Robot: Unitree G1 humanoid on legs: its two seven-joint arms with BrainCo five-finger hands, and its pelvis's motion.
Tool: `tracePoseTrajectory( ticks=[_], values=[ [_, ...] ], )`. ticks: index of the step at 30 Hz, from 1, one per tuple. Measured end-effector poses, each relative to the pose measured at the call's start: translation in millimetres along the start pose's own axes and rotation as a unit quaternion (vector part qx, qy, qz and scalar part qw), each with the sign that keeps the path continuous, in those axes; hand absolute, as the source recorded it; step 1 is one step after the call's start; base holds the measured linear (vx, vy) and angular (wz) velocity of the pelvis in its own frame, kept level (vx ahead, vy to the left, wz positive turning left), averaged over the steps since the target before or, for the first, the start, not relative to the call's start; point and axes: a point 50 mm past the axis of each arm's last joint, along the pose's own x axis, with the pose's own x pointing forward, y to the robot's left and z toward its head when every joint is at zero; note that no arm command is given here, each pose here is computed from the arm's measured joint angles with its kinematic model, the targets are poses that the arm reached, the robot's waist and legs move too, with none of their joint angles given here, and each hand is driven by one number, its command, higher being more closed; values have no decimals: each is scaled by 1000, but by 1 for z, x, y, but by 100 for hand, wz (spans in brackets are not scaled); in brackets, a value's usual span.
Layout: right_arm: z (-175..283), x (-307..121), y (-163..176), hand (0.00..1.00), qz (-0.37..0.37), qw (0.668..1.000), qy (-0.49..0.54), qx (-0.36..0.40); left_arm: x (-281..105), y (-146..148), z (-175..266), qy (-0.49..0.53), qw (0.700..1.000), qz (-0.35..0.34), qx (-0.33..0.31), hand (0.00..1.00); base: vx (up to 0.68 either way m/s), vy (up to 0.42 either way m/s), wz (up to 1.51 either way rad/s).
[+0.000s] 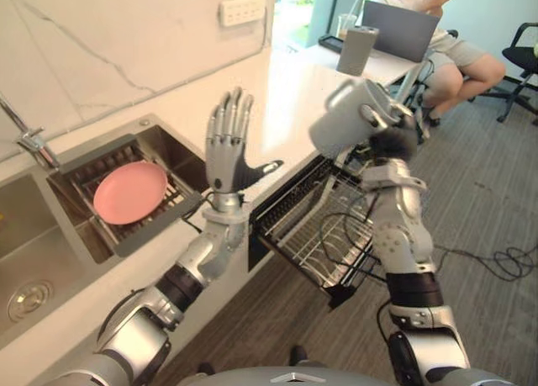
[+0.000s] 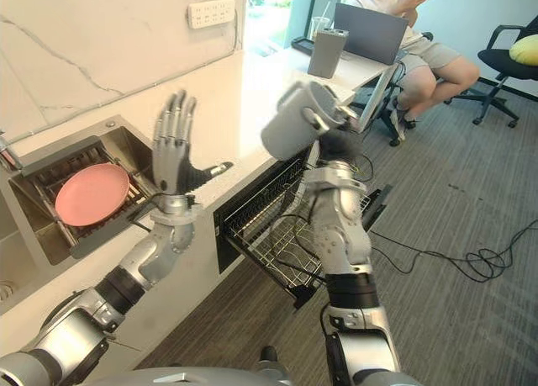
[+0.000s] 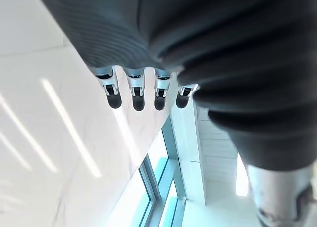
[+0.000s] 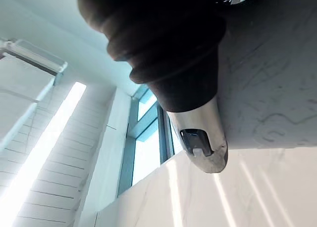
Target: Walk over to the sink, pick up the cup, carry it to the dishwasher, place the cup inside the dishwasher, then close the dishwasher door
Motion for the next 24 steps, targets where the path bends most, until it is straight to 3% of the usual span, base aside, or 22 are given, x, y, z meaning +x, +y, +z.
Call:
tracePoseTrajectory(
  ticks=[5, 8, 11, 13, 14, 15, 17, 18, 19, 20, 22, 24],
  values=[
    [8, -10, -30, 100, -32, 997, -7, -72, -10, 3, 2, 21, 1000, -2, -22, 0, 0, 0, 0],
    [9, -17, -42, 100, -35, 994, -6, -105, -23, 1, 5, 88, 988, -49, -113, 0, 0, 0, 0],
    [4, -28, -54, 100, -38, 988, 10, -152, -51, -5, 14, 146, 951, -140, -233, 0, 0, -1, 1],
    [-1, -37, -62, 100, -44, 982, 27, -180, -78, -9, 34, 172, 888, -247, -349, 0, 4, 0, 7],
    [-2, -38, -64, 100, -44, 981, 30, -187, -85, -10, 41, 176, 867, -275, -376, 0, 9, 5, 9],
    [-5, -40, -67, 100, -44, 978, 38, -201, -97, -12, 50, 190, 826, -323, -421, 0, 11, 11, 10],
    [-14, -42, -76, 100, -53, 967, 59, -241, -138, -21, 69, 245, 698, -450, -501, 0, 9, 8, 15],
    [-16, -43, -79, 100, -56, 964, 65, -252, -151, -24, 71, 265, 662, -479, -512, 0, 2, 4, 15],
    [-22, -44, -84, 100, -60, 957, 78, -273, -182, -29, 70, 308, 597, -533, -515, 0, -1, 6, 12],
    [-27, -46, -89, 100, -65, 951, 94, -288, -211, -29, 64, 347, 551, -570, -502, 0, -1, 7, 12],
    [-35, -49, -102, 100, -75, 938, 121, -316, -242, -23, 52, 394, 510, -593, -483, 0, 4, -2, 18],
    [-35, -50, -114, 100, -85, 922, 137, -352, -258, -14, 40, 412, 492, -610, -465, 0, 7, -11, 27]
  ],
)
